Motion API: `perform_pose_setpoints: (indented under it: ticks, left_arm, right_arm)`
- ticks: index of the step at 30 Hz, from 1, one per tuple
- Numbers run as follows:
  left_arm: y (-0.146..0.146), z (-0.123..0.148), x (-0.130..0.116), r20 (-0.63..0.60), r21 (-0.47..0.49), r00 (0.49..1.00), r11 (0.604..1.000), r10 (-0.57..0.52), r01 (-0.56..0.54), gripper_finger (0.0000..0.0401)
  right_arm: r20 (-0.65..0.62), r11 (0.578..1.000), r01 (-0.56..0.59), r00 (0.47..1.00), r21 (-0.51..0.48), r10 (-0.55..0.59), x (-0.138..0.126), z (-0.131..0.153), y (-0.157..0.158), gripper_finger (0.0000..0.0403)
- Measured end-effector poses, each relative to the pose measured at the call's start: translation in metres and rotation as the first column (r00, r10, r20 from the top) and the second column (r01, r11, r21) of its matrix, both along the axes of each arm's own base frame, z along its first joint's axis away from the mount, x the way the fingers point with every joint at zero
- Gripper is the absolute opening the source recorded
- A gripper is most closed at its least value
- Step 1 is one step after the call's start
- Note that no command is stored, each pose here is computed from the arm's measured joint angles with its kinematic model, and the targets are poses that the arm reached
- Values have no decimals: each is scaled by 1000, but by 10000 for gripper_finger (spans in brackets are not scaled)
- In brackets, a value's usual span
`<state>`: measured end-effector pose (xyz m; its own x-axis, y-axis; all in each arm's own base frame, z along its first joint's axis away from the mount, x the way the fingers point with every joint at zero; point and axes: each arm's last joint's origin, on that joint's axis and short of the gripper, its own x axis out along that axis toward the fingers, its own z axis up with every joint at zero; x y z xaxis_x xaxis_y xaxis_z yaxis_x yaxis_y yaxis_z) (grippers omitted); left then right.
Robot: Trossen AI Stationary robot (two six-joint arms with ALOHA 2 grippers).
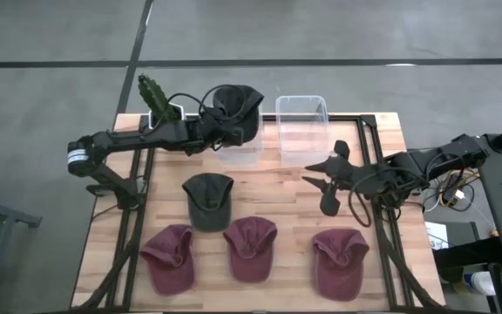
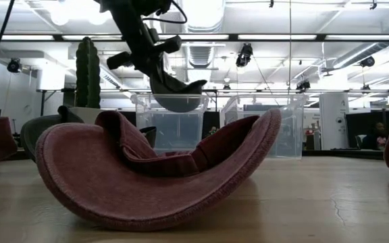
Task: Pick & Place hat
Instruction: Put the right black cap into the left transparent bin
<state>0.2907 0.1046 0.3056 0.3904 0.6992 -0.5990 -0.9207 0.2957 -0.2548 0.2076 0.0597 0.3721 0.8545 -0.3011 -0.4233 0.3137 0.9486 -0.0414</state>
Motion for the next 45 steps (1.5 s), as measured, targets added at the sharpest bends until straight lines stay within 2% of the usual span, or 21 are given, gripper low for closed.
perform_pose_setpoints:
  ticks: [7,26,45]
  left_arm:
    - [-1,-3,-2,7,-48,1000,999,16,-16,5]
    - [6,-20,8,-31,-94,999,995,20,-23,16]
    - [7,-26,11,-54,-88,999,996,-2,-3,16]
  right_arm:
    - [4,1000,-1,1000,2,1,2,-5,1,123]
    - [22,1000,7,1000,24,-7,3,-5,1,123]
    - [29,999,11,999,35,-12,3,-5,1,123]
